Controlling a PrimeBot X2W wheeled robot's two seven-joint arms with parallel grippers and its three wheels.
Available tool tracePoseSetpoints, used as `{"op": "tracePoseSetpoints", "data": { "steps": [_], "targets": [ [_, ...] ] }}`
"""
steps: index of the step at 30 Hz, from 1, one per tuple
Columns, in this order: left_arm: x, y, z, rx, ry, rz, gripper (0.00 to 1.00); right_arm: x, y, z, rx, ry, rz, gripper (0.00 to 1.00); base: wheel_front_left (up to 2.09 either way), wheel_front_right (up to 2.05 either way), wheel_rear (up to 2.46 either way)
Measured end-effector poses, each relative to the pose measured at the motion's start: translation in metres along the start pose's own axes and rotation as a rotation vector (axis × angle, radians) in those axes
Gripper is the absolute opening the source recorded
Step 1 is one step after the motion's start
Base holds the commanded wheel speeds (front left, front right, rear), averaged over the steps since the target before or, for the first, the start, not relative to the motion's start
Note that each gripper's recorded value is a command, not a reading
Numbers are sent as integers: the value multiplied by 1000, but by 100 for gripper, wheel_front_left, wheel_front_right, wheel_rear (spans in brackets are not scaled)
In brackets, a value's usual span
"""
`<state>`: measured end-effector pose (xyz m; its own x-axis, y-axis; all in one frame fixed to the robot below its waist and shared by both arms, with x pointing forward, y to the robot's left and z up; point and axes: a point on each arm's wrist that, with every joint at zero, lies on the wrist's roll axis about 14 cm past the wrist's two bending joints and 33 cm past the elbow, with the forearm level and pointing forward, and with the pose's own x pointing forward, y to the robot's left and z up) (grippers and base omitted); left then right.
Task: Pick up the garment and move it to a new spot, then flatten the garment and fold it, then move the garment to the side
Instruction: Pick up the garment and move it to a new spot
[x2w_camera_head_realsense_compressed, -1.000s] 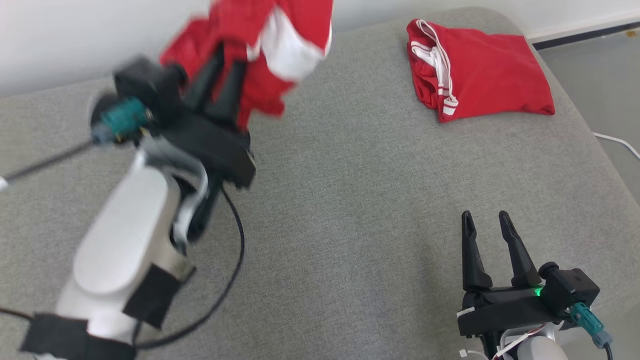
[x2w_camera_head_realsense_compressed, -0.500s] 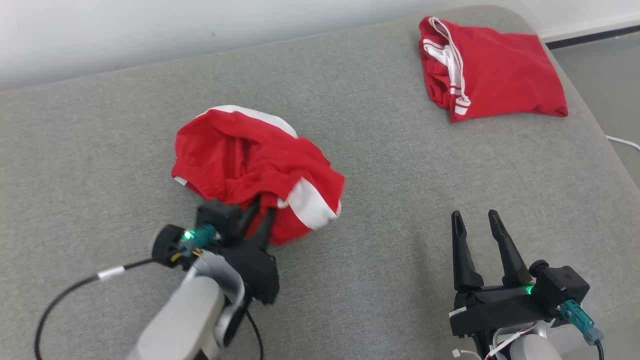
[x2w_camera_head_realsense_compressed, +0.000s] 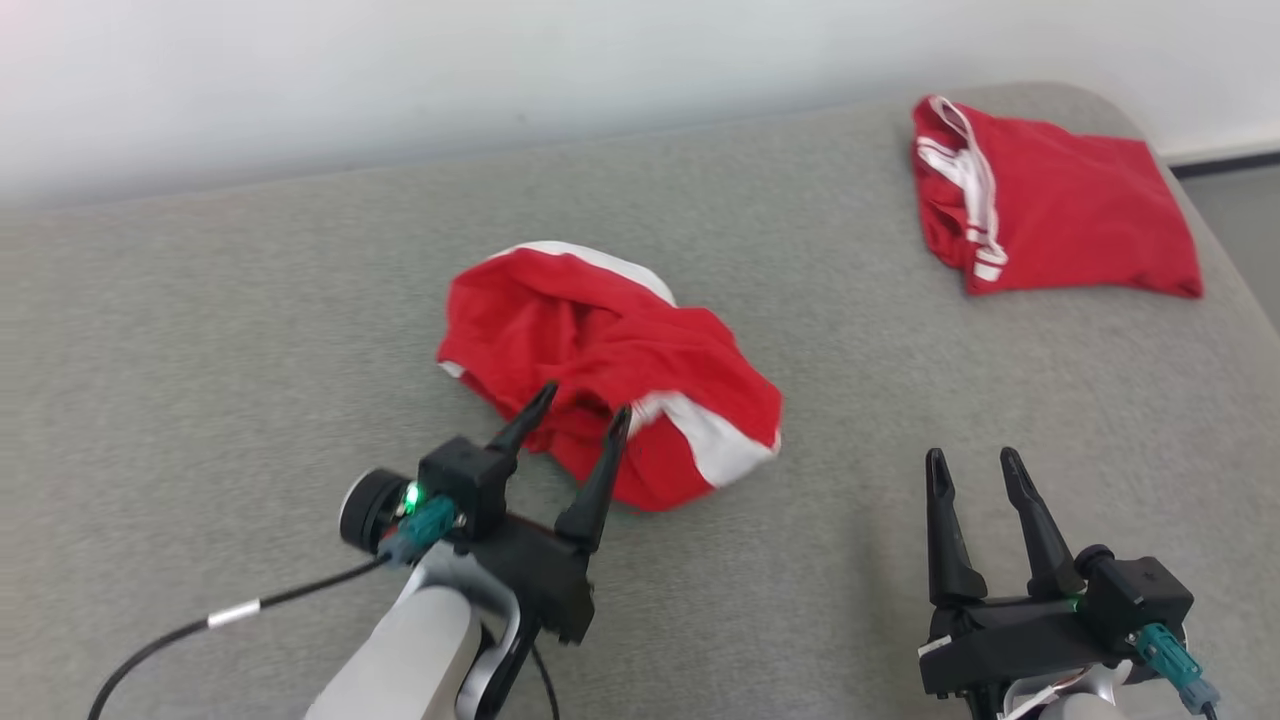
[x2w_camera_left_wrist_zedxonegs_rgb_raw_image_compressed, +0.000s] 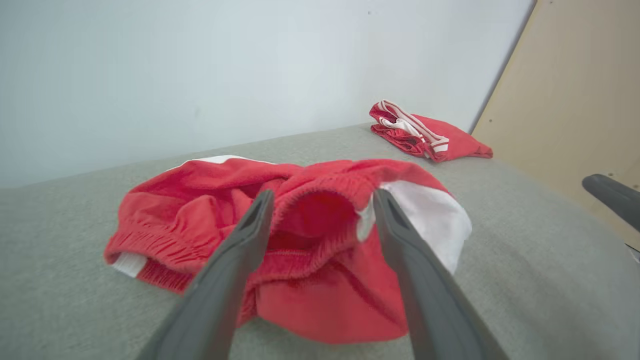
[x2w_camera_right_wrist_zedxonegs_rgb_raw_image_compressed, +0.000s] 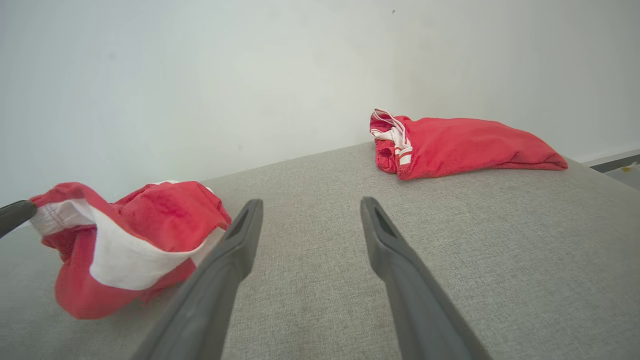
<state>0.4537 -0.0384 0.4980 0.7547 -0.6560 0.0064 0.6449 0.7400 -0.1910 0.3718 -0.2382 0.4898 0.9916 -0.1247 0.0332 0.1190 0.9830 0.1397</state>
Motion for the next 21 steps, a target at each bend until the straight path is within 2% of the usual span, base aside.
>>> {"op": "tracePoseSetpoints", "data": {
  "steps": [6,12,19,21],
  "targets": [
    [-40,18,1,2,1,89,100,3,16,3,1,-12,49,100,0,0,0],
    [-82,52,28,30,-89,241,100,7,34,7,9,-29,102,100,0,0,0],
    [-139,87,78,145,-232,421,100,5,52,17,15,-58,156,100,0,0,0],
    [-157,92,87,206,-250,459,100,4,56,21,16,-68,167,100,0,0,0]
  ]
}}
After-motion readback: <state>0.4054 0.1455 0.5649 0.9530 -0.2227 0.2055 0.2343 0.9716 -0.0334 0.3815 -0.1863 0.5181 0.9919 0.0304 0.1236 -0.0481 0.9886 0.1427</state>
